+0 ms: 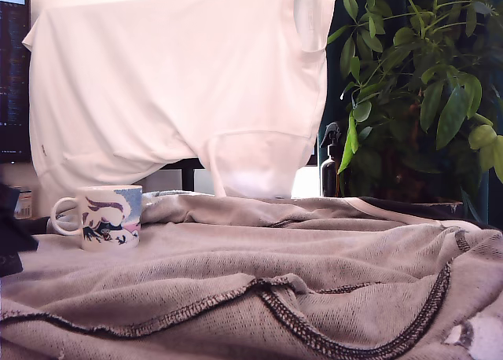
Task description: Pick the grey coffee capsule and place it inside the blue coffee cup
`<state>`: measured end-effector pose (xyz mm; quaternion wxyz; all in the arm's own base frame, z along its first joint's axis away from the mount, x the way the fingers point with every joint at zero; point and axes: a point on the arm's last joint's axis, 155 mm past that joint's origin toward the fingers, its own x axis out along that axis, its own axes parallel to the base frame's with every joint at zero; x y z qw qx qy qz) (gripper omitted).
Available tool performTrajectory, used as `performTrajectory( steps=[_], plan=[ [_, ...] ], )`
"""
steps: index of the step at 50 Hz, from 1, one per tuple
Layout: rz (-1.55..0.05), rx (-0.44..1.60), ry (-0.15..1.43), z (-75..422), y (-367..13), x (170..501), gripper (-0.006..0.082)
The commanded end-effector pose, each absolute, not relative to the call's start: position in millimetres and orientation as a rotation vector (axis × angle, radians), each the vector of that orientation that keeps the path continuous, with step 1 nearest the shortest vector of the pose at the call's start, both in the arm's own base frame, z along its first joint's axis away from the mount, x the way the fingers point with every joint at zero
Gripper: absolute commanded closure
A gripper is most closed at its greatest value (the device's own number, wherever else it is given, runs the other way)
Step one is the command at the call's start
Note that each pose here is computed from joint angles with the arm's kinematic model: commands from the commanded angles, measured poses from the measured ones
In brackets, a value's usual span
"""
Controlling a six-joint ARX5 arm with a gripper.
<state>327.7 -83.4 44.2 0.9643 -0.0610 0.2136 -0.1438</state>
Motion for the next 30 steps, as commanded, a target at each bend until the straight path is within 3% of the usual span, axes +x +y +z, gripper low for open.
performTrajectory(
  steps=[1,30],
  plan=[
    [-0.312,-0.123,0.395,52.9,-87.3,330.3,0.0537],
    [-0.419,-0.173,0.050,154.6,-109.7,364.4,0.0537]
  ],
)
